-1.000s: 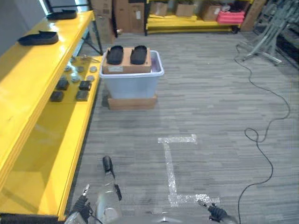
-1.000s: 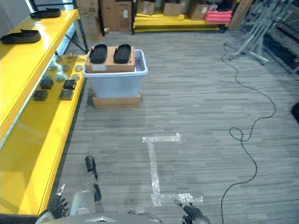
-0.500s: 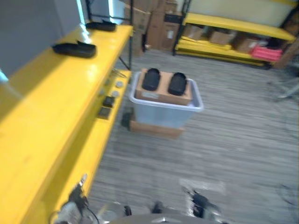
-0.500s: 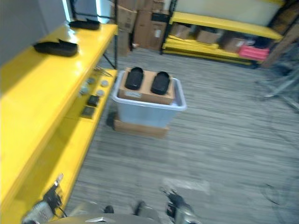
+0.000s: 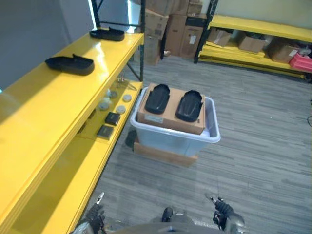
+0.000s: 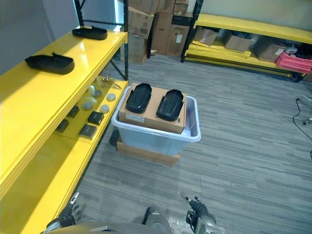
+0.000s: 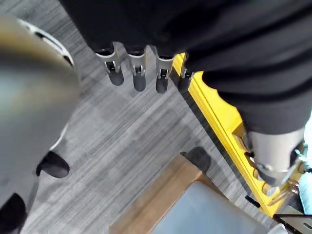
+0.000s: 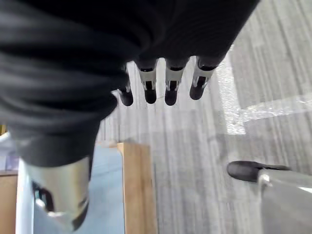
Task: Move parts from the plastic box to the shelf.
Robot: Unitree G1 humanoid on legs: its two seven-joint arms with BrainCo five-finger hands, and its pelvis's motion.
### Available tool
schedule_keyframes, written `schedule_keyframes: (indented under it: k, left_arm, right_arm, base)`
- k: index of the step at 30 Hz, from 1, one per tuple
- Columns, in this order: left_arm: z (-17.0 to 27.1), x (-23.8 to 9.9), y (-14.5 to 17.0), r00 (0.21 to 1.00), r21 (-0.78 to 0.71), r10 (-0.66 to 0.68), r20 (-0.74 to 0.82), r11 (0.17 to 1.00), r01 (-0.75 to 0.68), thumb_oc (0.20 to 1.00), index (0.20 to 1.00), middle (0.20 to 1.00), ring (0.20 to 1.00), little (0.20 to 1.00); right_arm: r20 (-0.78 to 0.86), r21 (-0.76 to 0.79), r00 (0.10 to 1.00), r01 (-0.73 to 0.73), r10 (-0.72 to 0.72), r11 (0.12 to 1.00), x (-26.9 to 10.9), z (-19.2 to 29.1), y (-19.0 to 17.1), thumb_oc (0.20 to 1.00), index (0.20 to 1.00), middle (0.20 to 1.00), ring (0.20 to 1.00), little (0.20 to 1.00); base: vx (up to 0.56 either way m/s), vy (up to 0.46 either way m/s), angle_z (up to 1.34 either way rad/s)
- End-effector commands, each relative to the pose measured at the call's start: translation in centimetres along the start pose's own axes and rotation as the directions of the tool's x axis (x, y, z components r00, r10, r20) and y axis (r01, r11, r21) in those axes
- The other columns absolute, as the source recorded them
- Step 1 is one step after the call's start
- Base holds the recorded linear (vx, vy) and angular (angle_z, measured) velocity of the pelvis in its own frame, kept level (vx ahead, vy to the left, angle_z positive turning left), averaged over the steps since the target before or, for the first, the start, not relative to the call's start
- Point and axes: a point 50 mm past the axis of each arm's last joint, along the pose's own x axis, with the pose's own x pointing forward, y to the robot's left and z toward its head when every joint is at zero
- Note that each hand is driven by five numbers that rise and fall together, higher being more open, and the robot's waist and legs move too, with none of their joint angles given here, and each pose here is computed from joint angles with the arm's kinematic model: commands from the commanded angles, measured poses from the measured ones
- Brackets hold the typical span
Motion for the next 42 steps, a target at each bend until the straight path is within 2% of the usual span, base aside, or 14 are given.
schedule_keyframes:
  k: [1,4,13,21,27,33,36,42]
  left_arm:
    - [1.7,0.1,0.3,0.999,0.032,-0.011,0.05,0.999,0.009,1.0,1.0,1.0,1.0,1.0]
    - [2.7,0.4,-0.3,0.997,-0.003,-0.018,0.074,1.0,0.018,1.0,1.0,1.0,1.0,1.0]
    - [2.4,-0.1,1.4,0.994,-0.086,0.042,0.1,0.996,-0.033,1.0,1.0,1.0,1.0,1.0]
    - [1.5,-0.3,2.3,0.996,0.027,0.063,0.057,0.998,-0.065,1.0,1.0,1.0,1.0,1.0]
    - [2.3,-0.1,1.9,0.995,0.04,0.071,0.069,0.996,-0.074,1.0,1.0,1.0,1.0,1.0]
    - [4.6,0.5,0.9,0.992,0.022,0.072,0.104,0.997,-0.075,1.0,1.0,1.0,1.0,1.0]
    - [3.1,0.4,1.1,0.995,0.068,0.079,0.069,0.994,-0.084,1.0,1.0,1.0,1.0,1.0]
    - [1.2,-0.1,2.2,0.995,0.12,0.092,0.027,0.988,-0.094,1.0,1.0,1.0,1.0,1.0]
  right_arm:
    - [-0.087,0.02,0.991,0.103,-0.101,0.994,-0.6,-2.3,-2.5,1.0,1.0,1.0,1.0,1.0]
    - [-0.079,0.022,0.99,0.116,-0.113,0.993,-0.6,-2.2,-3.3,1.0,1.0,1.0,1.0,1.0]
    - [-0.035,-0.052,0.998,0.058,-0.06,0.997,-0.6,-1.3,-1.8,1.0,1.0,1.0,1.0,1.0]
    - [-0.037,0.015,0.999,0.004,-0.003,1.0,-0.1,-0.7,0.7,1.0,1.0,1.0,1.0,1.0]
    - [-0.026,-0.009,0.999,-0.032,0.032,0.999,-0.1,-0.5,2.3,1.0,1.0,1.0,1.0,1.0]
    - [-0.045,-0.015,0.999,-0.025,0.025,1.0,-0.3,-1.5,2.4,1.0,1.0,1.0,1.0,1.0]
    - [-0.092,-0.007,0.996,0.012,-0.012,1.0,-0.8,-3.7,1.8,1.0,1.0,1.0,1.0,1.0]
    - [-0.132,0.042,0.987,0.099,-0.093,0.994,-1.0,-4.8,-0.2,1.0,1.0,1.0,1.0,1.0]
  base:
    - [0.15,-0.229,-0.15]
    - [0.14,-0.07,0.06]
    - [0.32,0.155,-0.12]
    - [0.28,0.116,-0.31]
    - [0.12,-0.006,-0.22]
    - [-0.01,-0.259,0.21]
    - [0.14,-0.252,0.28]
    - [0.08,-0.067,0.18]
